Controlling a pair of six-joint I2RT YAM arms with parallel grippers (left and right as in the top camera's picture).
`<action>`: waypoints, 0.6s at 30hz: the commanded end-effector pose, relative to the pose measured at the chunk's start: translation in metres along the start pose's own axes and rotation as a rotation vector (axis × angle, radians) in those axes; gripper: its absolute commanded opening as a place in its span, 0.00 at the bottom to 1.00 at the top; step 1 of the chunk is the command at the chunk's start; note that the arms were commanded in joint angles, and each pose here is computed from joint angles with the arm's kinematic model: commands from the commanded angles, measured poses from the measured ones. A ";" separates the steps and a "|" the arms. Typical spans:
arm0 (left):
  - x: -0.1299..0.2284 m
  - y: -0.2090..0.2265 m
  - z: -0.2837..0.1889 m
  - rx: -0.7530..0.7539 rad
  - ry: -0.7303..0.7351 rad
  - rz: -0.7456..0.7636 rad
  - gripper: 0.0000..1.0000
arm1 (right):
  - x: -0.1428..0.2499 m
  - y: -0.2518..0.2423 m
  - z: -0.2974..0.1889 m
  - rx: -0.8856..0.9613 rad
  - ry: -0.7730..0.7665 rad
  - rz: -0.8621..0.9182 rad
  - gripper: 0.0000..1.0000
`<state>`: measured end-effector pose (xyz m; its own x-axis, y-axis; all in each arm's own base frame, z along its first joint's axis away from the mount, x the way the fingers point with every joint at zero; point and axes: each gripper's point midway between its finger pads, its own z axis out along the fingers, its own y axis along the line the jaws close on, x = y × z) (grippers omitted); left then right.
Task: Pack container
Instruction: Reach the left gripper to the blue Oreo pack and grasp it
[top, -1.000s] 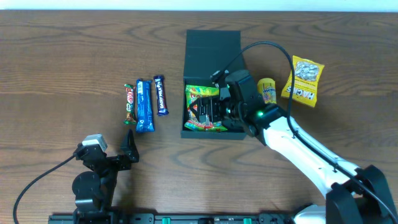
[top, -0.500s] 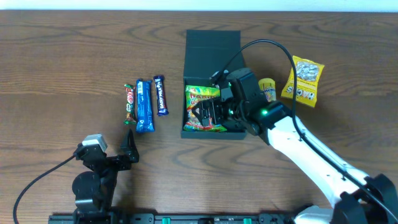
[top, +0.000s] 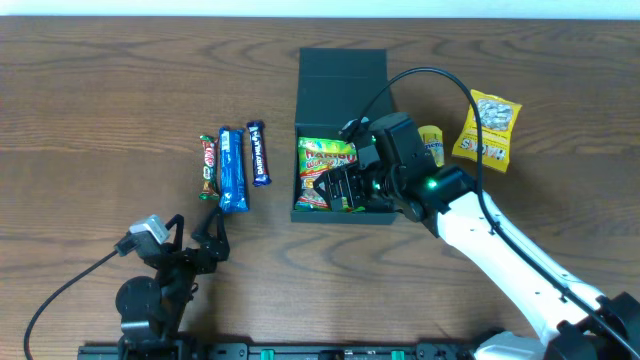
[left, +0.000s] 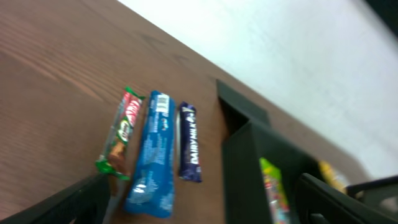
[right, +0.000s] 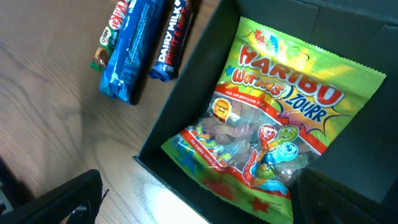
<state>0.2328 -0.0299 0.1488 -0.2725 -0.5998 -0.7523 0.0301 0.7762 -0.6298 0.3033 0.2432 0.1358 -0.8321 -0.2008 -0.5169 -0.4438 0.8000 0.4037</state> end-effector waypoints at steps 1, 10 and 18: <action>-0.003 -0.013 0.001 0.079 -0.007 -0.140 0.95 | -0.008 -0.004 -0.010 0.006 -0.024 -0.005 0.99; -0.054 -0.023 -0.009 -0.095 -0.021 0.237 0.96 | -0.026 -0.065 -0.077 0.118 -0.151 0.170 0.99; -0.080 -0.011 0.043 -0.303 0.267 0.333 0.96 | -0.029 -0.076 -0.121 0.167 -0.242 0.165 0.99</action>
<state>0.2785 -0.0081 0.2103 -0.4754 -0.3624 -0.8017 -0.1047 0.9281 -0.3574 0.3208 0.1239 0.2023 -0.7942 0.0720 -0.6034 -0.2176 0.8934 0.3930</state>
